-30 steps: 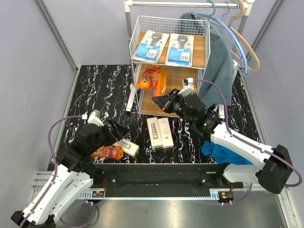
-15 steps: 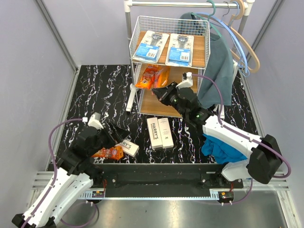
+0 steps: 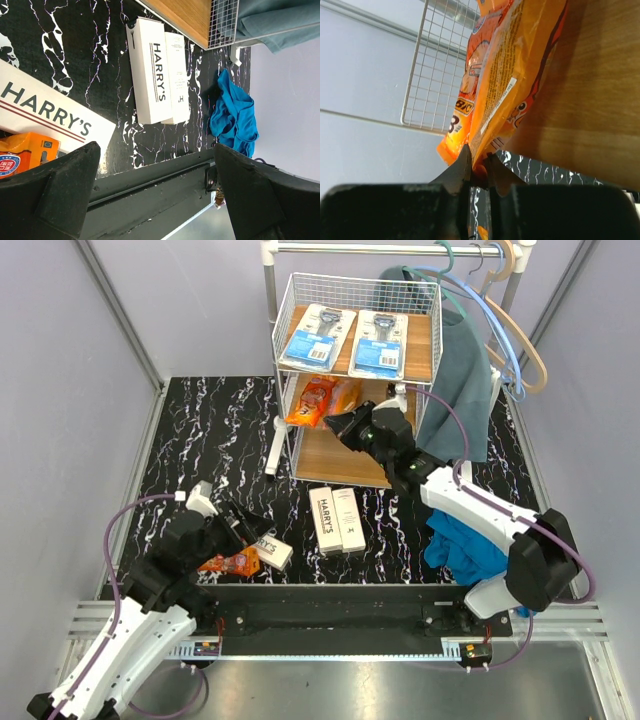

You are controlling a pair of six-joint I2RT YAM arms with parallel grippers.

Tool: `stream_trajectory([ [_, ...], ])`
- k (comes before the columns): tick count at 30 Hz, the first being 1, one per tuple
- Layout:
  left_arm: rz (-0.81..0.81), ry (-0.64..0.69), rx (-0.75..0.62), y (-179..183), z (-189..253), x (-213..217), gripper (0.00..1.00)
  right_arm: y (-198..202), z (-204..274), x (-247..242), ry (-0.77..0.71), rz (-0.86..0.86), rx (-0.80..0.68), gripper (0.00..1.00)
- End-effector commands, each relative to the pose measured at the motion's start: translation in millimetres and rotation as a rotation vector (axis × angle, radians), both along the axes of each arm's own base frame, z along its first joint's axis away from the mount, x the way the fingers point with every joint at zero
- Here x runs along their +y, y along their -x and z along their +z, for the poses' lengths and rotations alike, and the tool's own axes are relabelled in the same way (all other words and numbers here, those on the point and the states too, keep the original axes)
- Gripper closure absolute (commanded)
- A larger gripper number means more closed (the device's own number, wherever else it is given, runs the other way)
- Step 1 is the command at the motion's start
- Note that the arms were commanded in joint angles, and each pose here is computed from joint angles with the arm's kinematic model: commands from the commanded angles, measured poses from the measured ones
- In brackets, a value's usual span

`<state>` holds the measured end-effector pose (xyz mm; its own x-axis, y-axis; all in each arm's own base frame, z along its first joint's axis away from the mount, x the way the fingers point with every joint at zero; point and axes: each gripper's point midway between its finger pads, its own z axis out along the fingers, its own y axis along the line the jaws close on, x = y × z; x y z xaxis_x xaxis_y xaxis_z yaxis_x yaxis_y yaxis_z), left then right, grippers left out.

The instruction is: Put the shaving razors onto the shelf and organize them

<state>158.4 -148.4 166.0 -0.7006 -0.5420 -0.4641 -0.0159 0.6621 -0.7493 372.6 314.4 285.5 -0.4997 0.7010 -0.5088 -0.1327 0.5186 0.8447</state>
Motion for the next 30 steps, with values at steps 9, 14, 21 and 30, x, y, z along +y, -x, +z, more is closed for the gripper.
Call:
stream_trajectory([
  [9, -0.029, 0.034, -0.028, 1.4, 9.1, -5.7, 0.01, -15.1, 7.0, 21.7, -0.062, 0.073, 0.076, 0.68],
  [14, -0.033, 0.036, -0.024, 2.3, 7.8, -6.2, 0.01, -8.8, 5.5, 17.4, -0.065, 0.073, 0.083, 0.43],
  [21, -0.033, 0.039, -0.023, 2.8, 6.5, -6.3, 0.01, 2.9, 2.8, 6.0, -0.081, 0.057, 0.090, 0.23],
  [30, -0.036, 0.034, -0.019, 2.6, 5.2, -6.5, 0.01, 11.2, 5.1, -2.2, -0.060, 0.054, 0.100, 0.06],
])
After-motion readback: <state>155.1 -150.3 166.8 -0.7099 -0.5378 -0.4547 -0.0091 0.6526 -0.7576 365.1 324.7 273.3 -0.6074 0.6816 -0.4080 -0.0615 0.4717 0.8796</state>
